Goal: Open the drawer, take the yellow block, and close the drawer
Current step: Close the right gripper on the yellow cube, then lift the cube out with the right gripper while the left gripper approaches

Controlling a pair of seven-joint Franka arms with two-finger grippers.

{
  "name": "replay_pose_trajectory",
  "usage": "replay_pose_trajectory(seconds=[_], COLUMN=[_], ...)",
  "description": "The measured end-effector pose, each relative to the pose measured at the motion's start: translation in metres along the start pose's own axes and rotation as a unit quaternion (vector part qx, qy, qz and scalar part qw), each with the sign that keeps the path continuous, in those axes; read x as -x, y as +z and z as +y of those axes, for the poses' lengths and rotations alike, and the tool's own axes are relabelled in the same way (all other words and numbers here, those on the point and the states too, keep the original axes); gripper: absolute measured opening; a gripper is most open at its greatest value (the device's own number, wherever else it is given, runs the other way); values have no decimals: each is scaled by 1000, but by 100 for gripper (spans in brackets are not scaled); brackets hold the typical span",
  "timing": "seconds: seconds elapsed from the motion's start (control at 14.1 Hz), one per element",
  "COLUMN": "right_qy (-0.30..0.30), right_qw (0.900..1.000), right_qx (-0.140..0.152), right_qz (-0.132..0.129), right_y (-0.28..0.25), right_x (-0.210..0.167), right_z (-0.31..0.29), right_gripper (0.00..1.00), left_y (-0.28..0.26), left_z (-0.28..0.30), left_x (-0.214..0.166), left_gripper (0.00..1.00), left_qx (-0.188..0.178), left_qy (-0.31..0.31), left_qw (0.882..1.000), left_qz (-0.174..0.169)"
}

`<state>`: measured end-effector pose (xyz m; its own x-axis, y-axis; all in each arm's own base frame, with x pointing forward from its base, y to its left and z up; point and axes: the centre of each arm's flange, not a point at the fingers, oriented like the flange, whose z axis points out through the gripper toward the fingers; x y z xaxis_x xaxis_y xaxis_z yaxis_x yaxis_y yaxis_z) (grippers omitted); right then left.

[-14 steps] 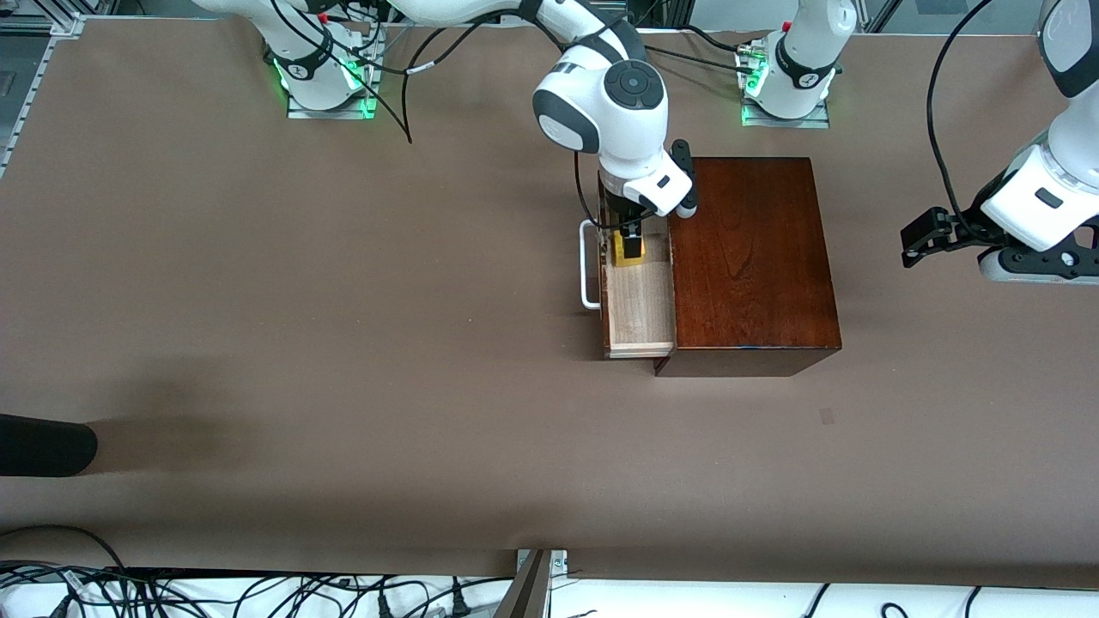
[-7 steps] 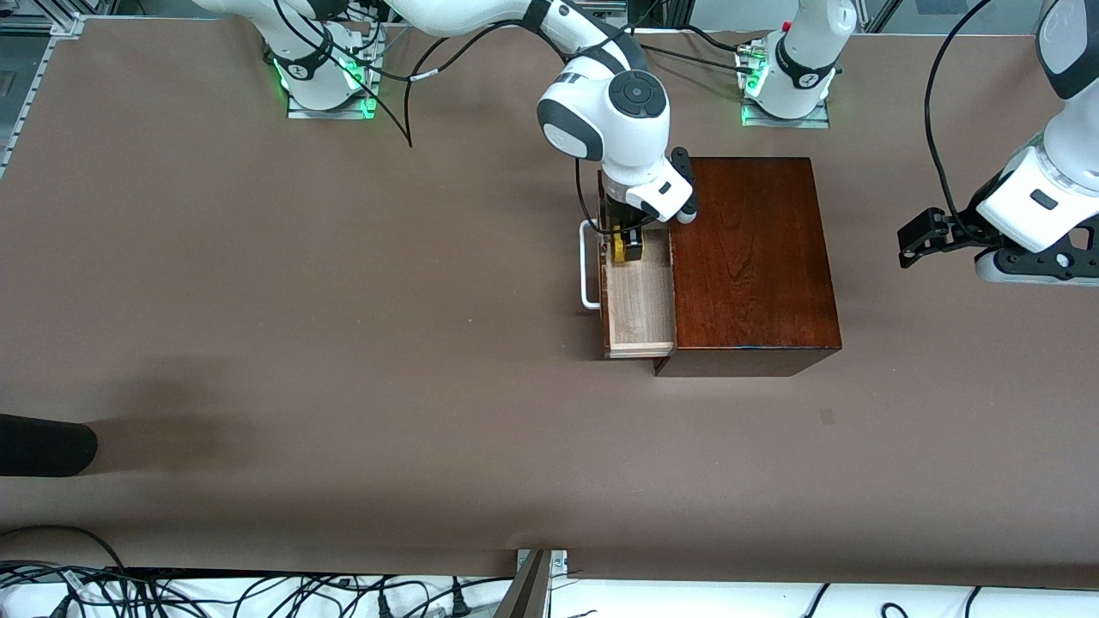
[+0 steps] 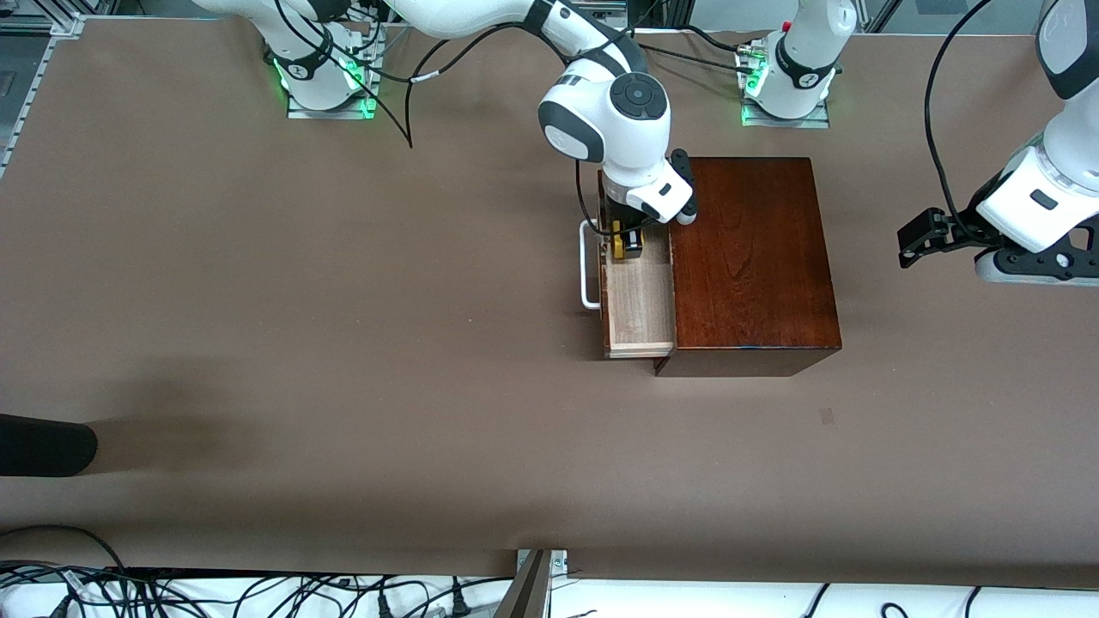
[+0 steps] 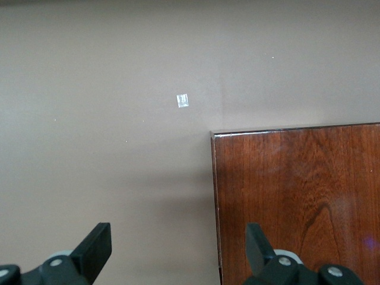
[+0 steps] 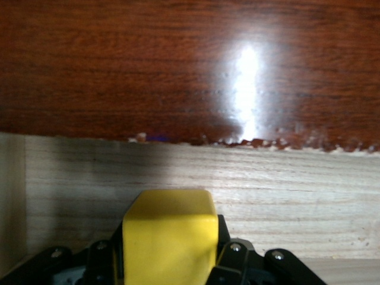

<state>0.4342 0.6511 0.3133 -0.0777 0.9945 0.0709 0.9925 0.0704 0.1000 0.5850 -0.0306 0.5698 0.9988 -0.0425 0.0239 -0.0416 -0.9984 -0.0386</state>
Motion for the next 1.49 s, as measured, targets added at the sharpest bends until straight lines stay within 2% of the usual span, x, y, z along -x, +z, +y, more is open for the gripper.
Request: replay_pose_trajectory(seconds=[0.21,0.5,0.71,0.92,1.14,1.28,1.49], right_qy=[2,10,33,83,153,206,287], right_qw=[1000,1000,999,996,988,978,958], right_qx=[0,7,8,4,1,-7,-15], right_qz=[-2,-1,-9,-20,-23,-11,12], right_y=[-22,-92,-146,-178,-196,-217,-249], right_x=[-2,4,33,91,172,236,342], right_z=[4,14,34,80,138,173,214], right_gripper=[56,56,56,56,56,56,56], left_y=[0,0,0,-6,-12,-5,20], left_z=[1,3,5,18,46,91,188], left_x=[0,0,0,-2,-8,-8,4], left_gripper=[100,100,100,100,100,100,100], left_qx=[0,0,0,2,6,11,20], left_qy=[1,3,5,21,47,92,180], left_qw=[1000,1000,1000,1000,999,996,983], left_qz=[0,0,0,9,17,10,-12])
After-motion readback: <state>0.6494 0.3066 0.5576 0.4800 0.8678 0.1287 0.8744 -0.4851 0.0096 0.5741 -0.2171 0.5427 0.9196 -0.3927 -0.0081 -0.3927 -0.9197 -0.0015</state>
